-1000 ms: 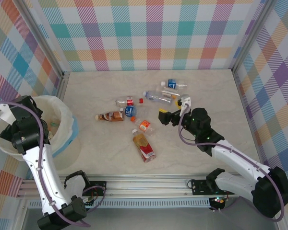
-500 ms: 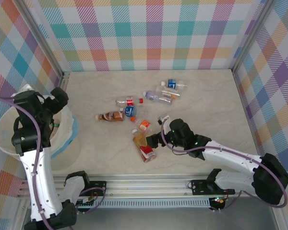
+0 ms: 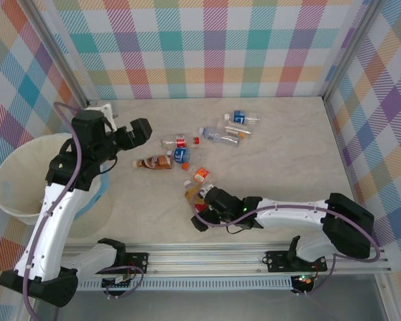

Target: Put the plastic bottles in the bin

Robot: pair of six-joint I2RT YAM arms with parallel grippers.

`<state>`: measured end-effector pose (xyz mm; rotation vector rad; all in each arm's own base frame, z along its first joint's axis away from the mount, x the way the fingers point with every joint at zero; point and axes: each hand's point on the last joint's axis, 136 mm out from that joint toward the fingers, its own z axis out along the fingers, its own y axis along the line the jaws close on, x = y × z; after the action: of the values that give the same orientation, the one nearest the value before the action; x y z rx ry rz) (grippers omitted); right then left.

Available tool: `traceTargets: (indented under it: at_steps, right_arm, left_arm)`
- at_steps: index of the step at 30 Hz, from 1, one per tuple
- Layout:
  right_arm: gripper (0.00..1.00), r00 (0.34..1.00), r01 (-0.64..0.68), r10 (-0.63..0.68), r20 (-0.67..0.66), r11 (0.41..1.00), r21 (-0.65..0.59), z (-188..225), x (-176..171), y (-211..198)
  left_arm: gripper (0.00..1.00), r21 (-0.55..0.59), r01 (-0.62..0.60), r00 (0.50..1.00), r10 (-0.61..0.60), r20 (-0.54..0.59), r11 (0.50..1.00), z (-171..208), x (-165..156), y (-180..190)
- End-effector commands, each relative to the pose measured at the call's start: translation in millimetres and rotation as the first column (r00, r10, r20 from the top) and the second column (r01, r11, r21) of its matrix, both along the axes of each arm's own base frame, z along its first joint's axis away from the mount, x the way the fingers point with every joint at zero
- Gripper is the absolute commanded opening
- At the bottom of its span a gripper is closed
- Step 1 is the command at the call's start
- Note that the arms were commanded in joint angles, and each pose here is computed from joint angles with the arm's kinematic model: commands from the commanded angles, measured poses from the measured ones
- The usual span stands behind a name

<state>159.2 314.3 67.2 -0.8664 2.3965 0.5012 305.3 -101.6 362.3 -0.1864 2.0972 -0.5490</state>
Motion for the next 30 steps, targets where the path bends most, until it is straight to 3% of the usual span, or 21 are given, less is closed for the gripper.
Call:
traceTargets:
  at_steps: [1, 5, 9, 14, 21, 30]
  right_arm:
    - [1.0, 0.997, 0.072, -0.071, 0.021, 0.997, -0.039, -6.0, 6.9, -0.5]
    - [0.91, 0.998, 0.055, -0.055, 0.009, 0.995, -0.078, -21.7, 4.0, 3.8]
    - [0.75, 0.998, 0.055, -0.054, 0.009, 0.997, -0.058, -31.5, 3.4, 9.8]
    - [0.59, 0.997, -0.025, 0.026, 0.072, 1.0, -0.013, -13.4, 5.4, 23.3]
    - [0.53, 0.979, -0.065, 0.047, 0.198, 0.994, 0.084, 30.4, 16.7, 35.5]
    - [0.52, 0.935, -0.058, -0.045, 0.353, 0.959, 0.277, 104.6, 43.0, 55.6]
  left_arm:
    - [1.0, -0.027, 0.097, 0.995, -0.097, -0.017, 0.995, -9.8, 6.7, -32.2]
    - [1.0, -0.012, 0.109, 0.992, -0.109, -0.056, 0.994, -27.7, 11.4, -42.8]
    - [1.0, 0.001, 0.078, 0.995, -0.078, -0.064, 0.997, -35.7, 12.1, -37.4]
    - [1.0, 0.013, 0.075, 0.993, -0.073, -0.088, 0.997, -46.9, 8.1, -34.8]
    - [1.0, 0.014, 0.088, 0.989, -0.086, -0.122, 0.996, -60.5, 1.3, -35.0]
    - [1.0, -0.149, 0.202, 0.967, -0.221, -0.124, 0.968, -61.0, -9.3, -60.3]
